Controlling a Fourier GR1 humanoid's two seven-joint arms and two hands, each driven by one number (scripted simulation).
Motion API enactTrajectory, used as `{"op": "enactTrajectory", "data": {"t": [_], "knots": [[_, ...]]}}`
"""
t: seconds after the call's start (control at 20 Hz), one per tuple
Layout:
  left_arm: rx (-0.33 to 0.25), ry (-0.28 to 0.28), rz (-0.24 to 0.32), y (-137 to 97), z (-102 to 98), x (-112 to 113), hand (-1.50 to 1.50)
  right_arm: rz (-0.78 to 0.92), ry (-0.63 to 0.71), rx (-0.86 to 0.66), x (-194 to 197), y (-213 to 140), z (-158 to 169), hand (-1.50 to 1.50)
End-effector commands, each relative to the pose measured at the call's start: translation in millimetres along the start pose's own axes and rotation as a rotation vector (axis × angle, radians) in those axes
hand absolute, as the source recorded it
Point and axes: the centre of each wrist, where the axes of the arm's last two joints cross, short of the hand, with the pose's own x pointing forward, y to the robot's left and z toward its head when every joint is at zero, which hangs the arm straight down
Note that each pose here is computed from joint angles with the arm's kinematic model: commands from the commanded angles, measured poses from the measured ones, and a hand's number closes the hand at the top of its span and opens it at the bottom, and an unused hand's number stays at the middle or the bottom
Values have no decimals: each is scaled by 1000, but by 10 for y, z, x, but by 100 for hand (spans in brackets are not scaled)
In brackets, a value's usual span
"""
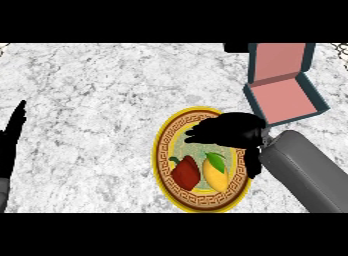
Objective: Pick the lemon from the plate and place it in the cardboard box
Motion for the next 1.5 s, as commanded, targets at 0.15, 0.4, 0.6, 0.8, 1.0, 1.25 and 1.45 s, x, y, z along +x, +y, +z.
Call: {"op": "enactTrajectory", "data": {"t": [0.15,0.4,0.6,0.8,1.0,1.25,1.45], "knots": [[-4,-12,16,-31,69,20,0,-34,-84,36,103,-45,38,-150],[8,-8,1,-6,-88,48,0,-50,-159,-6,275,146,81,-150],[-10,-2,1,169,61,98,0,-32,-118,59,278,217,158,-150],[-8,13,10,72,35,33,0,24,-42,71,329,222,110,-150],[5,-4,-4,-51,8,-28,0,20,27,100,357,317,-317,-150],[-14,-1,-1,205,-11,88,0,9,37,53,385,390,-308,150],[-11,-9,-3,0,-58,182,0,121,7,-130,281,477,-426,150]]}}
